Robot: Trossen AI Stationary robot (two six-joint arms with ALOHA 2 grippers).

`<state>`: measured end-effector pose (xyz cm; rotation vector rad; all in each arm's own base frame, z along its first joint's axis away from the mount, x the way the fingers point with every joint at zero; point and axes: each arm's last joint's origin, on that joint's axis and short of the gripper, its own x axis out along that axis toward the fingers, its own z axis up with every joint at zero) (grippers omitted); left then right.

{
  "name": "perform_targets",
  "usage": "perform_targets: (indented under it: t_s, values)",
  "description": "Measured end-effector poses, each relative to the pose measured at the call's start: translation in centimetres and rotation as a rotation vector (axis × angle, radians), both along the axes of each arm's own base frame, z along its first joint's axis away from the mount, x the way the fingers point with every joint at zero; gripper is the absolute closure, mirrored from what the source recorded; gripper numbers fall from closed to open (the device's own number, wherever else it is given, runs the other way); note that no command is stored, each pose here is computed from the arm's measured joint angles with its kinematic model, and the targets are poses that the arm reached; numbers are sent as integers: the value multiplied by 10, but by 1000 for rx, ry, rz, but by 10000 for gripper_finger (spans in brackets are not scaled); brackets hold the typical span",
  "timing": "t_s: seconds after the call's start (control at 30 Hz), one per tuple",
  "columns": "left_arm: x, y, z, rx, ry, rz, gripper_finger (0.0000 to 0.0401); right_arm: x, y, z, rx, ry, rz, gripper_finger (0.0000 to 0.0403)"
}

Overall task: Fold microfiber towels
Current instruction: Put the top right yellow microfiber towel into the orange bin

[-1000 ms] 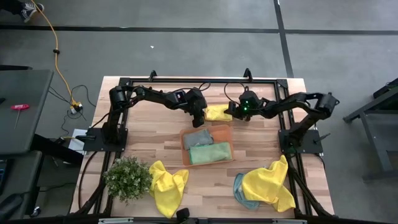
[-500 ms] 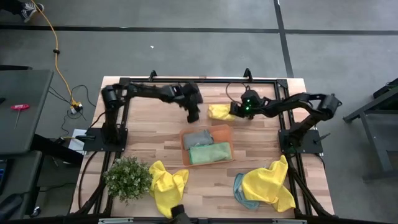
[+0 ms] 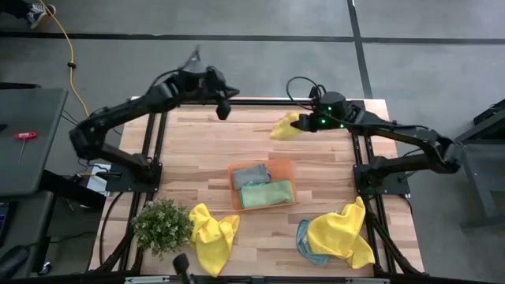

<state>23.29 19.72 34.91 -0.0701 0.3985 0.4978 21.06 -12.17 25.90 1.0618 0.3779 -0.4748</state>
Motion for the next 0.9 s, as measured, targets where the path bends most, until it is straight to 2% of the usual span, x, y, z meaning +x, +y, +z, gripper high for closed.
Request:
perform_targets:
  t_s: [0.1,0.23,0.37,0.53,0.7,0.9]
  values:
    - [-7,-7,16,37,-71,6,401,18,12,20,-9,-31,82,402]
    - [-10,-10,22,43,-108,12,401,46,30,34,10,-59,197,402]
    - [-10,-9,21,35,-99,12,401,78,49,28,64,-37,367,402]
    - [-10,-9,19,26,-89,11,401,114,66,8,62,-11,531,402]
    - [-10,-10,18,16,-78,8,401,141,70,8,-6,-178,584,403]
    - [-10,-10,18,30,-68,1,401,146,76,0,-21,-156,600,403]
